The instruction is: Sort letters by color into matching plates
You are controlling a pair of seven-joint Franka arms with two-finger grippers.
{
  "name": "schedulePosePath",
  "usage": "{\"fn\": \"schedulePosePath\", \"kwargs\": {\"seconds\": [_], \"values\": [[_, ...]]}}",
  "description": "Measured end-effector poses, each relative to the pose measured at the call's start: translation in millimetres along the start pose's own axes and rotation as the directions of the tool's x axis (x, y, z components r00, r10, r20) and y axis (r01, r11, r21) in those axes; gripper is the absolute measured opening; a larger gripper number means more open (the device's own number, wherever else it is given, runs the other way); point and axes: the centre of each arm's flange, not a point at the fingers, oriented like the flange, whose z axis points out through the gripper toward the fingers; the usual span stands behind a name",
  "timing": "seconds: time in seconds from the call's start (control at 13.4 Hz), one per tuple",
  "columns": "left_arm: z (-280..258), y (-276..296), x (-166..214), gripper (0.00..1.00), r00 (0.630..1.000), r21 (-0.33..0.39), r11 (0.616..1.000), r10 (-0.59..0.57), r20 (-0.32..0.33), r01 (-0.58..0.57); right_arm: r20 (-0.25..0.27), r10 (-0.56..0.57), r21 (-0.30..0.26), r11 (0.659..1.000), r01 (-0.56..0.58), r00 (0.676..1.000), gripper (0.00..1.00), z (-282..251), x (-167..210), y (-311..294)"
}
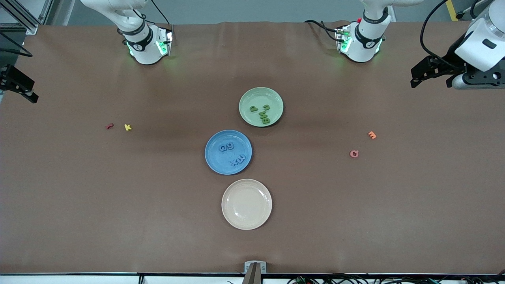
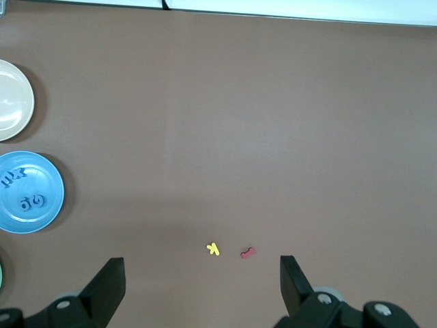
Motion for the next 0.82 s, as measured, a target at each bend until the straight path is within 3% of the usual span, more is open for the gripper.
{"fn": "schedulePosePath", "kwargs": {"seconds": [0.82], "values": [[-2.2,-1.6,5.2,1.00,1.000,0.031,1.000,0.002,-0.017,-0.002,0.006,-0.015,0.002,1.000,0.015,1.000,1.00,3.4,2.5,-8.2]]}}
